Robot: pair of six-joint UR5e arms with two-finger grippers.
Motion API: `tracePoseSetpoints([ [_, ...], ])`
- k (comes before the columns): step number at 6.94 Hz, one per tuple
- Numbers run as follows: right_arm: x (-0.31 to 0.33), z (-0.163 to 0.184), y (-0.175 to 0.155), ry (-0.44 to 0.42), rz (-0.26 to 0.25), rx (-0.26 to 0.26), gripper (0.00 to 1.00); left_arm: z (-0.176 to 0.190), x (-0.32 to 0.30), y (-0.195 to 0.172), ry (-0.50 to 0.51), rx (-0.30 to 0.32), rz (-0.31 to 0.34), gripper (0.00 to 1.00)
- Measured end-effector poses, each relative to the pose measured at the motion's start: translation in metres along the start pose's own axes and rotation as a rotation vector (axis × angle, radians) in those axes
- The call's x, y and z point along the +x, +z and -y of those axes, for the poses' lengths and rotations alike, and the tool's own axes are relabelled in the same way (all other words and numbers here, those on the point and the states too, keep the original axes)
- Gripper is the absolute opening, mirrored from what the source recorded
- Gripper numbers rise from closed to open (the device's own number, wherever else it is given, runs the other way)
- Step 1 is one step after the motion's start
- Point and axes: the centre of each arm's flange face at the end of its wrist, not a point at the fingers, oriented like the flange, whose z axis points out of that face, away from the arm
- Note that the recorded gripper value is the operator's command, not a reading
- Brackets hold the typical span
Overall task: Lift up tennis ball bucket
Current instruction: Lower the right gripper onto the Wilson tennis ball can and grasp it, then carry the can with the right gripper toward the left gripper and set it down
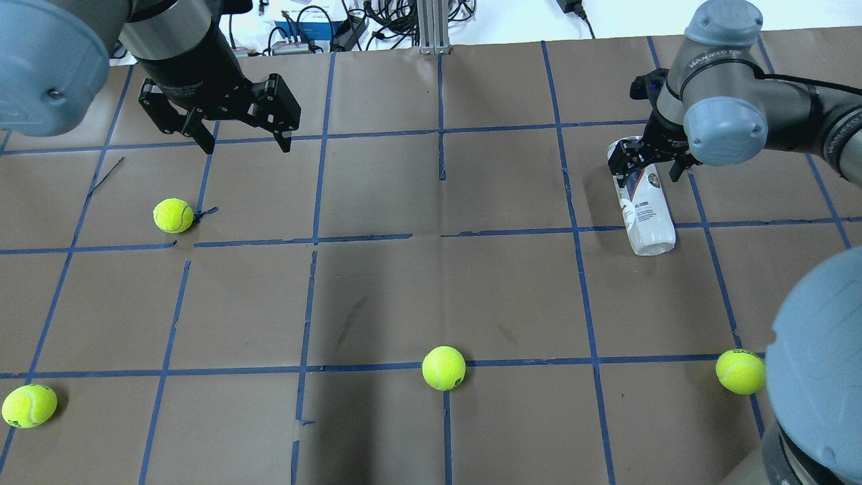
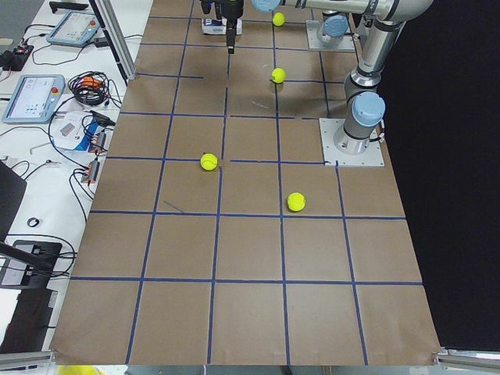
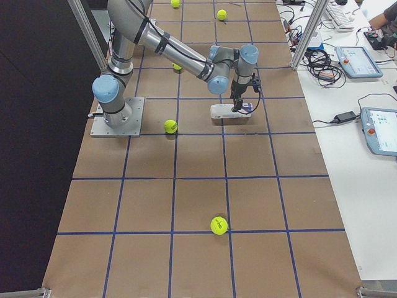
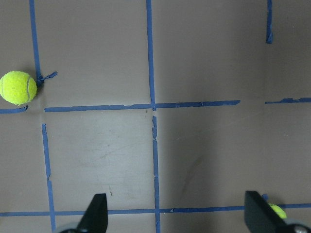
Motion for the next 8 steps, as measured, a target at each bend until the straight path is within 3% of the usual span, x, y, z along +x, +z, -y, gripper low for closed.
tracePoseSetpoints([
  [1,0.003,0.002,0.011,0.006,0.004,-0.017,1.0,0.0,0.0,0.0,-0.001,0.001,0.0,1.0],
  [2,0.004,0.002,0.021,0.008,0.01,-0.033,0.91,0.0,0.0,-0.001,-0.002,0.002,0.0,1.0],
  [3,0.003,0.0,0.033,0.009,0.017,-0.049,0.65,0.0,0.0,-0.001,-0.001,0.002,0.0,1.0],
  [4,0.002,-0.004,0.041,0.009,0.021,-0.055,0.61,0.0,0.0,-0.001,-0.001,0.002,0.001,1.0],
  [7,-0.002,0.002,0.021,-0.021,0.009,-0.013,0.61,0.0,0.0,-0.002,-0.002,0.003,0.001,1.0],
  [8,-0.017,0.007,0.002,-0.089,-0.003,0.017,0.61,0.0,0.0,-0.002,-0.002,0.003,0.001,1.0],
])
